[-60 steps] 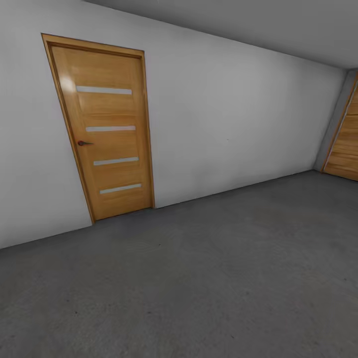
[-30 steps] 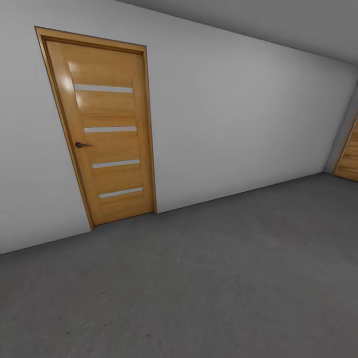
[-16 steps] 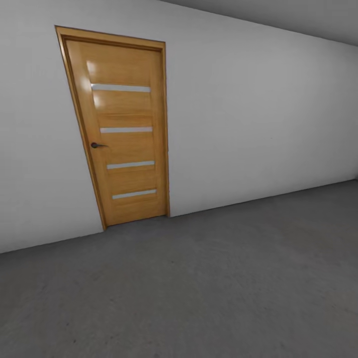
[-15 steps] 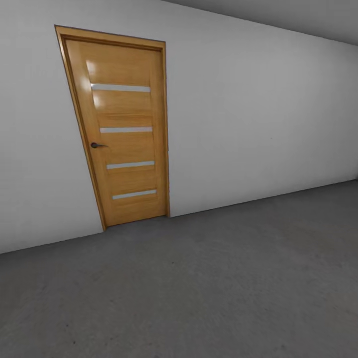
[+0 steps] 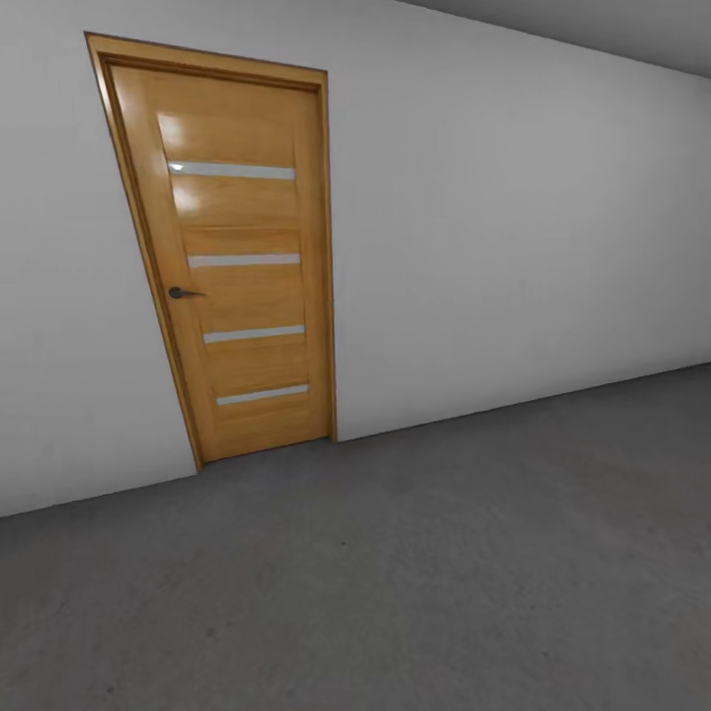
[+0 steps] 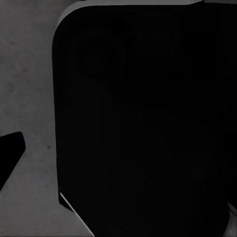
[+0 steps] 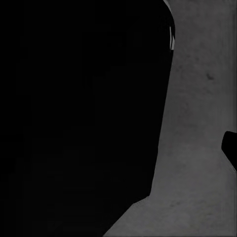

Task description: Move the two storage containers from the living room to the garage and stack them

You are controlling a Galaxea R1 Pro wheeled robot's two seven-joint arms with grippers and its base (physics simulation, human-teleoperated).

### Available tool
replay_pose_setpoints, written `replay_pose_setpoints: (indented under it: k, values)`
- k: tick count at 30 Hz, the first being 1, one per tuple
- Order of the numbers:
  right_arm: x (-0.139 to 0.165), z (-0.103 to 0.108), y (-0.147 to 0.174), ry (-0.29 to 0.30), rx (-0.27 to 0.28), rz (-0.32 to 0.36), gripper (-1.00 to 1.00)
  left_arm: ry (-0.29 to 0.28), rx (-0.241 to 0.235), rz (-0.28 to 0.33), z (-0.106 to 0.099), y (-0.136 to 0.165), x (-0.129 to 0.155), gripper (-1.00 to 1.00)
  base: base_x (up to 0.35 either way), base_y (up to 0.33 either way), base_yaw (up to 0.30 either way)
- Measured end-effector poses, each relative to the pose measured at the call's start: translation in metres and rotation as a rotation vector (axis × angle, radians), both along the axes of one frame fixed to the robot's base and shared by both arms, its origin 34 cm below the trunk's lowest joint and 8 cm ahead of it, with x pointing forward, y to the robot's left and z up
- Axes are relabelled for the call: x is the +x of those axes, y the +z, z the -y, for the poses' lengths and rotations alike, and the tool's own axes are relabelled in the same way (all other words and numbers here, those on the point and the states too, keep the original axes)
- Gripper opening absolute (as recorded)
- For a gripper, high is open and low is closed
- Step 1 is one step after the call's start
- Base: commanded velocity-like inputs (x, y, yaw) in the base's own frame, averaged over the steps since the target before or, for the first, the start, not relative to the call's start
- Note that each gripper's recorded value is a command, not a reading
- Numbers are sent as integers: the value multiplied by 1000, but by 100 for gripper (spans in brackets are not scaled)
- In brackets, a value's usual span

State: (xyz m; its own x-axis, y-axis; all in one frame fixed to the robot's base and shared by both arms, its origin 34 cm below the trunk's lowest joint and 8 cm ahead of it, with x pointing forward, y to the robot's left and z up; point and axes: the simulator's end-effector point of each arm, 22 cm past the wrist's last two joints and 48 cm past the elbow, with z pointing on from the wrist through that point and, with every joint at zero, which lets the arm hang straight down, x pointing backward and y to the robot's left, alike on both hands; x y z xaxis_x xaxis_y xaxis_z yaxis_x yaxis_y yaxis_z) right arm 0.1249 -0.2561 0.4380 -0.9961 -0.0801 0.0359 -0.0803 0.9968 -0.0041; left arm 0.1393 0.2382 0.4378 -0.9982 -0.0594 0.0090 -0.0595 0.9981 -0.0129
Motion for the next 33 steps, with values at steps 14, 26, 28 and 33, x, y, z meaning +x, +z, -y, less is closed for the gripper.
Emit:
replay_pose_setpoints:
  k: [14, 26, 28, 33]
  values:
    - [11, -1, 0, -9, 1, 52, 100, 0, 1, 1, 0, 0, 0, 100, 322, 0, 176]
    - [23, -2, 0, -11, 5, 104, 100, 0, 2, 1, -1, 0, 0, 100, 322, 0, 281]
    - [23, -2, 0, -11, 5, 105, 100, 0, 2, 2, -1, 0, 0, 100, 322, 0, 281]
    - [23, -2, 0, -11, 5, 105, 100, 0, 1, 2, 0, 0, 0, 100, 322, 0, 281]
